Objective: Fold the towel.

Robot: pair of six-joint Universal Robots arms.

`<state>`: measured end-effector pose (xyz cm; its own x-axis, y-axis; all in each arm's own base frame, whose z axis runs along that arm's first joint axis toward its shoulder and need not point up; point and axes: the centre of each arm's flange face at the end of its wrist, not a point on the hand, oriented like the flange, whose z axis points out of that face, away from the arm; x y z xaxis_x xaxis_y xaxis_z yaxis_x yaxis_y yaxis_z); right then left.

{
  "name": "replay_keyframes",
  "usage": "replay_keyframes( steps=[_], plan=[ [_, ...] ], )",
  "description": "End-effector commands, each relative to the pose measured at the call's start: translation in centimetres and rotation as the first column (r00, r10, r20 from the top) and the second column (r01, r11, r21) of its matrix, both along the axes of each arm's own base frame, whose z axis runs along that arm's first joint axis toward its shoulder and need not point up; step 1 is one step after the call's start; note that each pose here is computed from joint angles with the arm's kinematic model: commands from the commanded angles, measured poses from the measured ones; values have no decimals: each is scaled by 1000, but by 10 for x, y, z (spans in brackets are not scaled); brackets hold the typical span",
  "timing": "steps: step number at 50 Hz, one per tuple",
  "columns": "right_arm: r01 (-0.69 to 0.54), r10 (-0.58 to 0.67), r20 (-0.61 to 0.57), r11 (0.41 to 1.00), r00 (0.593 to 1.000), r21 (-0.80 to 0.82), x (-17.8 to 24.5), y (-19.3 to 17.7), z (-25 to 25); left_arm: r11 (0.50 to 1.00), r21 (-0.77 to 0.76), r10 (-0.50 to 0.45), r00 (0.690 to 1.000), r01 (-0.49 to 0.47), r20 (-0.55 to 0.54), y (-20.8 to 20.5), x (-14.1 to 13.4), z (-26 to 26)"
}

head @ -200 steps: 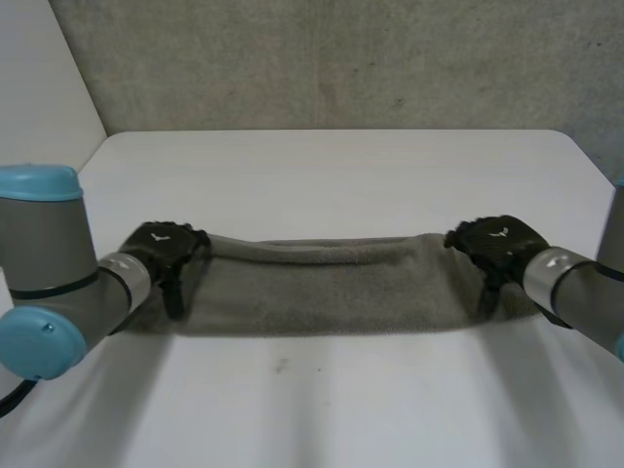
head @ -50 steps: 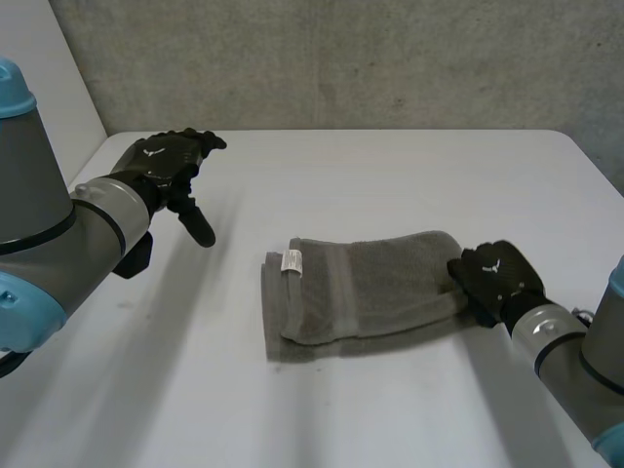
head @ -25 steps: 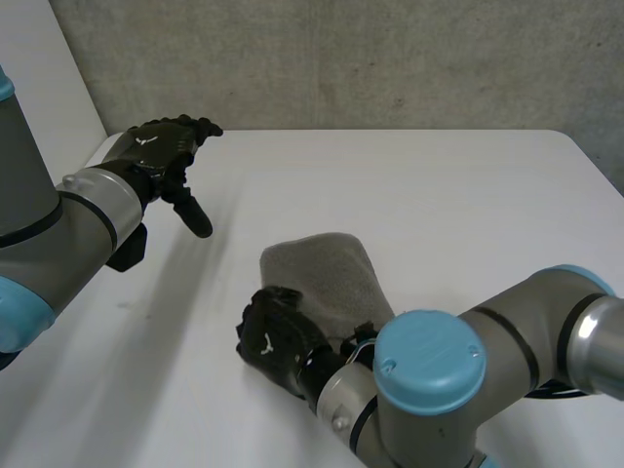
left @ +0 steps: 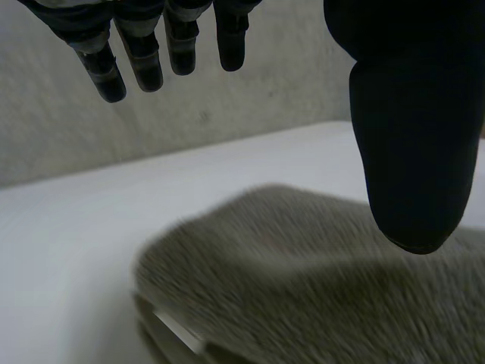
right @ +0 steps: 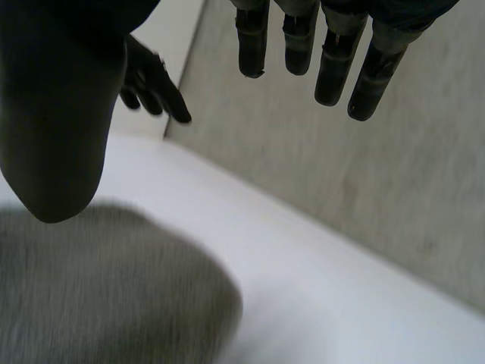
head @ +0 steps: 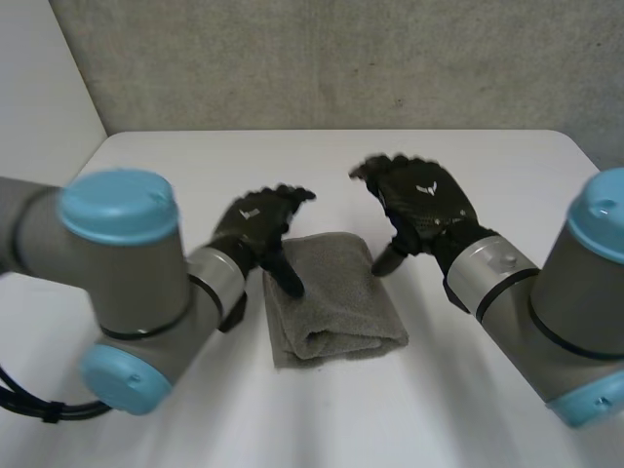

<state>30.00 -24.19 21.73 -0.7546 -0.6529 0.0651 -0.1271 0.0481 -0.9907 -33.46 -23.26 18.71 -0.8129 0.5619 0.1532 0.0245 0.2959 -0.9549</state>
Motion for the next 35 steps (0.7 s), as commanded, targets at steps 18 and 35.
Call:
replay_keyframes(
  steps=[18, 35],
  plan=[
    [63, -65, -98, 998, 993, -25, 6, -28, -1, 993, -46, 110, 994, -110, 3, -6, 6, 26],
    [382, -390, -16, 909, 921, -169, -59, -27, 130, 910, -194, 366, 930, -366, -40, -12, 114, 189]
  ],
)
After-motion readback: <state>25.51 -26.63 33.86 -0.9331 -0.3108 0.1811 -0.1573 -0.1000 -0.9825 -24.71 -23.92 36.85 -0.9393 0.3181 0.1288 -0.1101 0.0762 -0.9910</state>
